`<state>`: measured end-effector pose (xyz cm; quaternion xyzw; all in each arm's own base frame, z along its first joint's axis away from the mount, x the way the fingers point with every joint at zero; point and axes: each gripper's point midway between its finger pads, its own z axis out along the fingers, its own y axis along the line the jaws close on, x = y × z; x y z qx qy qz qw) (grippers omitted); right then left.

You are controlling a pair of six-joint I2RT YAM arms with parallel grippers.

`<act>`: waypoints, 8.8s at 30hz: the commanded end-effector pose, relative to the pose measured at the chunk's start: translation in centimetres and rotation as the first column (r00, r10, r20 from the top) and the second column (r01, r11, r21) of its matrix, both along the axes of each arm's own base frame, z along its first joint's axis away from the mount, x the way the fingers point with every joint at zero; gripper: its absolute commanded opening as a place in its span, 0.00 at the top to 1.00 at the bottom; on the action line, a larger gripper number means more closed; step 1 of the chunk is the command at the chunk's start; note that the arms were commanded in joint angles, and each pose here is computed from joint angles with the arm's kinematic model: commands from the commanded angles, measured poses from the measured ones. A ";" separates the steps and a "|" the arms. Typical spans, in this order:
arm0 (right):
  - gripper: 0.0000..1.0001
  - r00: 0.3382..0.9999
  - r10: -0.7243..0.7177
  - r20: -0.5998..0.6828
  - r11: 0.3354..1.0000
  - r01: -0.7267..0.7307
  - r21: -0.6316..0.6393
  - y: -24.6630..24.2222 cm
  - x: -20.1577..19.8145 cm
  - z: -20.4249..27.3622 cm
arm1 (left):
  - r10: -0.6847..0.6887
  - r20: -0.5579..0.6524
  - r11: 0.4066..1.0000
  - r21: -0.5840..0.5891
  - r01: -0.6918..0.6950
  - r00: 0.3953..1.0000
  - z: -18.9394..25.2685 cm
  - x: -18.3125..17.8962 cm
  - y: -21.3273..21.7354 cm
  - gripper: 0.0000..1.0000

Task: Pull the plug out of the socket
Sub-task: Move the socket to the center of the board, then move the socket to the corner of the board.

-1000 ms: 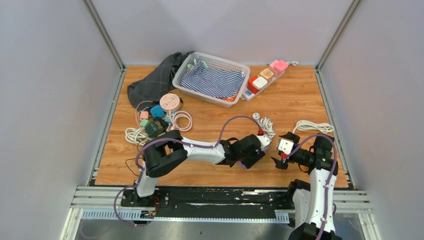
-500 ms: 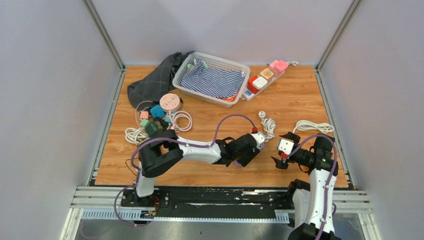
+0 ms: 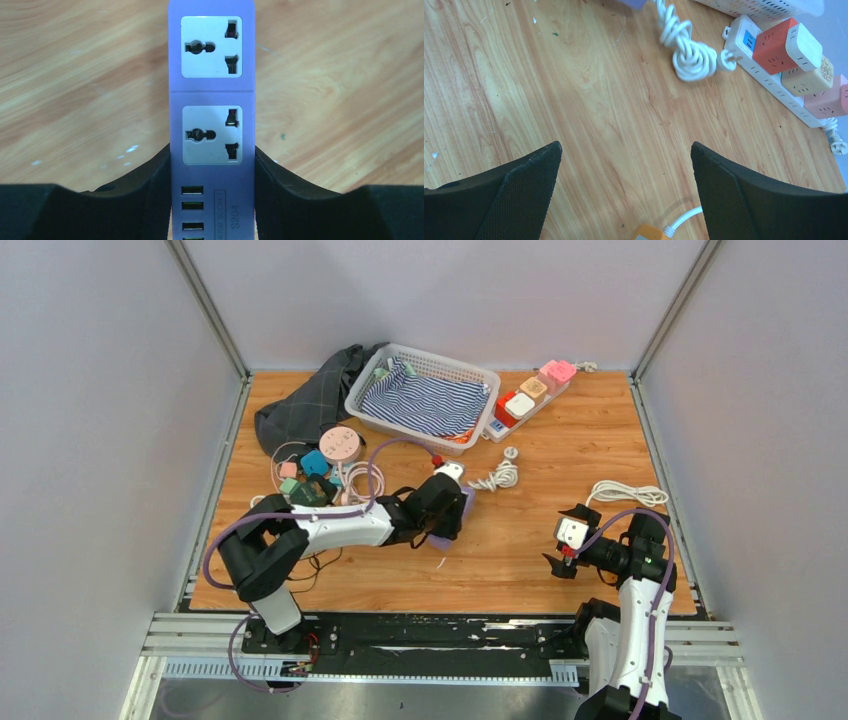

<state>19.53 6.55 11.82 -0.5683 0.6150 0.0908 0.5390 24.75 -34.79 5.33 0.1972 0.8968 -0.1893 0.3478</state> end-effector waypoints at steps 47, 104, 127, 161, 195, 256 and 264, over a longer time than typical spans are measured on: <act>0.00 1.000 0.021 0.002 0.999 -0.021 0.041 0.5 -0.9 0.0 | 0.467 -0.339 0.873 0.033 -0.486 0.817 1.9 10.9 11.8 0.07; 0.00 0.998 -0.042 0.037 0.996 0.039 0.080 -0.3 0.6 5.1 | 0.006 0.387 0.848 -0.490 0.200 0.922 24.9 1.2 11.4 0.00; 0.00 0.801 -0.239 -0.549 0.727 0.522 0.446 -3.4 14.4 11.5 | -0.219 0.430 0.953 -0.098 0.286 0.876 17.4 12.7 -2.8 0.01; 0.00 0.735 -0.184 -0.652 0.736 0.543 0.404 -2.2 14.2 6.6 | -0.136 0.252 0.823 -0.509 0.251 0.958 16.3 26.1 -12.7 0.03; 0.32 0.443 0.158 -0.883 0.247 0.848 0.469 1.6 34.3 0.6 | -0.162 0.399 0.941 -0.213 0.263 0.903 17.8 20.3 -3.8 0.00; 0.94 0.225 0.298 -0.928 0.391 0.858 0.334 2.3 20.4 -1.6 | -0.304 0.362 0.894 -0.210 0.395 0.881 16.4 15.2 -4.1 0.00; 0.92 0.130 0.265 -0.956 0.501 0.828 0.252 3.4 14.5 -2.9 | -0.378 0.377 0.871 -0.163 0.463 0.845 16.0 11.6 -5.0 0.00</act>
